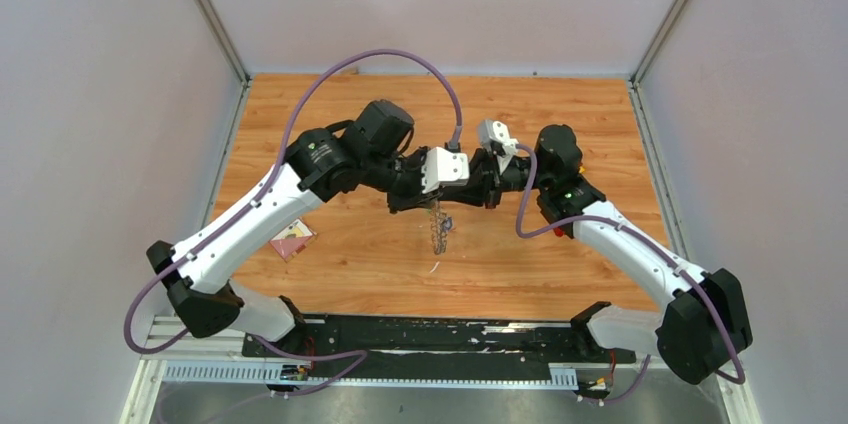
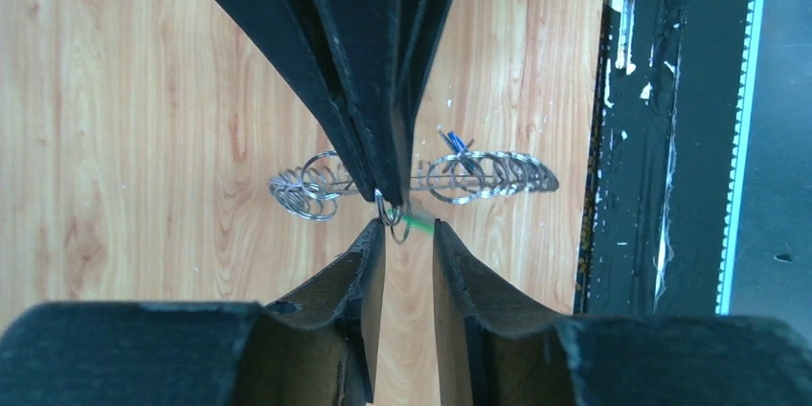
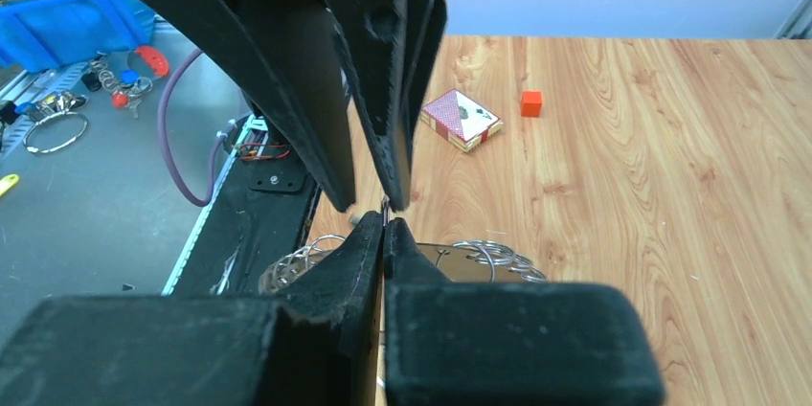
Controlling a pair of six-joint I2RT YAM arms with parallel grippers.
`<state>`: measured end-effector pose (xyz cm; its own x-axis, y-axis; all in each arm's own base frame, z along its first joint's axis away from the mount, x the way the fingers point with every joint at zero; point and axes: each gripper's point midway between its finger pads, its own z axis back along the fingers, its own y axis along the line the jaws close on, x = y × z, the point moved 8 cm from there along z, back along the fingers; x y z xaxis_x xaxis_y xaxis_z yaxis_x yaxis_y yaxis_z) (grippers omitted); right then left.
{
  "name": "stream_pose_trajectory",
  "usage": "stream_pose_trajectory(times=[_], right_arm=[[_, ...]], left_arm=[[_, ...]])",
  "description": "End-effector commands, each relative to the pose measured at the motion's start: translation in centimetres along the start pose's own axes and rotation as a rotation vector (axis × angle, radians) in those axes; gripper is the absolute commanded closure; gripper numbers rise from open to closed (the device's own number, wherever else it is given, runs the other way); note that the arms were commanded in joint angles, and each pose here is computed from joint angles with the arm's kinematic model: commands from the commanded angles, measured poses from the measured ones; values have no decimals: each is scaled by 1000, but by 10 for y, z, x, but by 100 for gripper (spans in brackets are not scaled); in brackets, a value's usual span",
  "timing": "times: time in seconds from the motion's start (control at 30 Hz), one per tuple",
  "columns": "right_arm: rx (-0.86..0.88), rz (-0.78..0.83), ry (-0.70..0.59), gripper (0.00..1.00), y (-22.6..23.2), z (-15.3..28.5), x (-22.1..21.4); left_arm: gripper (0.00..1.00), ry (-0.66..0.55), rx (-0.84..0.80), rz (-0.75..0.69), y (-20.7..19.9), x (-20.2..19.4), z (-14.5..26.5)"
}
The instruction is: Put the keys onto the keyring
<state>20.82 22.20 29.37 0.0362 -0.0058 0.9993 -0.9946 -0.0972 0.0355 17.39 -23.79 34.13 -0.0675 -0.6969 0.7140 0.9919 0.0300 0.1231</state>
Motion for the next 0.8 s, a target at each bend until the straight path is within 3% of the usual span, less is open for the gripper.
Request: stream_pose_trajectory(times=[0.0,0.23,0.47,0.6,0.77], right_arm=[[-43,74,-31,100,-2,5,16],[-52,73,-32,100,-3,7,16],[-39,80,-38,100,0,9,21],[-49,86,-37,100,-1,11,22],[-52,90,-35,100,-2,12,22]], left_arm=[[66,-123,42,-72,-6,11,17],[52,-162,106,-71,-1,1,26],[50,-209,163,-98,1,-9,18],[51,-252,126,-28,2,-14,11],[44,-322,106,0,-4,-24,-4]])
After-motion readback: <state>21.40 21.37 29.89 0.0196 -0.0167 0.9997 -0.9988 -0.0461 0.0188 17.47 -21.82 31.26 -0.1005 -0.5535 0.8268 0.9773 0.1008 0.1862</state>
